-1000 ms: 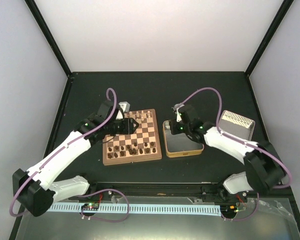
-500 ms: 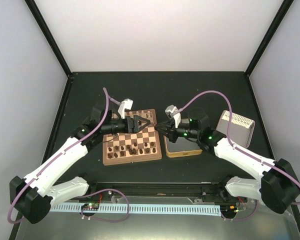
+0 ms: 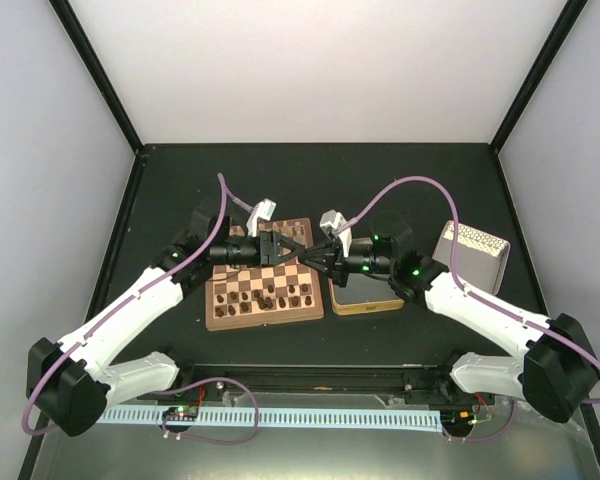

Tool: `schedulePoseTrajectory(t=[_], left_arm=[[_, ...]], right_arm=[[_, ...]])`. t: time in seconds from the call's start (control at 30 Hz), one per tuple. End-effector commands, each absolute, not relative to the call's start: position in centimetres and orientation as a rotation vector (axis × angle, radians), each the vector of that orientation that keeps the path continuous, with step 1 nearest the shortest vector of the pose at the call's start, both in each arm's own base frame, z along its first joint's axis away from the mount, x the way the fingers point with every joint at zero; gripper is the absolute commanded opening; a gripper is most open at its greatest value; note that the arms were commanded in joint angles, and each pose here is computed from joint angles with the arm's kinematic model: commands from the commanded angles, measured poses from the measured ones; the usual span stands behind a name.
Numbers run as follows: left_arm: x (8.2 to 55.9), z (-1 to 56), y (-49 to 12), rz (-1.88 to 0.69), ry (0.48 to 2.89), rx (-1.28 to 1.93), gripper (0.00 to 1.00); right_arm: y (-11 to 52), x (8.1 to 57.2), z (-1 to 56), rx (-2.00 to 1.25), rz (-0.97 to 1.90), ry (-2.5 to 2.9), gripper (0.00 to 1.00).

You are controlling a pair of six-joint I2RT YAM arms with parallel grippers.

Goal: Set up the chess pieces on the board
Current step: Place the chess piece on the chessboard.

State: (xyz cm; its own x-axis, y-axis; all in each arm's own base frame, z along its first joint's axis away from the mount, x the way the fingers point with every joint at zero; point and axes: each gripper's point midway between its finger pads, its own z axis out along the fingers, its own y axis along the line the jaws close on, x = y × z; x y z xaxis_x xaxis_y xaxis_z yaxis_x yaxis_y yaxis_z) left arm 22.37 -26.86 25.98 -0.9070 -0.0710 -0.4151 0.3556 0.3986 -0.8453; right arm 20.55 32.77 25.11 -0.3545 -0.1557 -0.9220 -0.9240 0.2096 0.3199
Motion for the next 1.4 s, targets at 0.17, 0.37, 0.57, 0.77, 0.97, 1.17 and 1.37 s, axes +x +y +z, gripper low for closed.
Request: schedulePoseTrajectory(t=[0.17,0.37,0.57,0.77,0.97,1.17,1.37], left_arm=[[22.1,27.0,-27.3,-1.590,2.249,0.284,0.16],[21.9,28.1,-27.3,-1.623,2.213,0.274,0.09],[22.2,31.8,-27.4,-1.731,2.055,0.216,0.09],[22.4,35.0,-27.0,-1.800,1.921,0.164,0.09],[22.5,35.2,-26.6,-1.830,1.901,0.094,0.09],[22.4,35.2,-26.8,-1.889,1.883,0.078,0.09],[22.7,34.9,-26.8,-1.878,1.892,0.061,0.08]], right_arm=[[33.2,21.7,26.9,-0.980,1.186,1.646,0.05],[32.7,21.5,27.9,-0.887,1.240,1.648,0.28],[30.7,20.2,32.4,-0.517,1.585,1.556,0.52],[29.6,21.0,34.9,-0.160,1.918,1.506,0.56],[30.3,21.1,35.6,-0.126,2.025,1.512,0.48],[31.1,21.2,35.5,-0.117,2.077,1.542,0.40],[31.6,21.3,34.8,-0.114,2.091,1.578,0.28]])
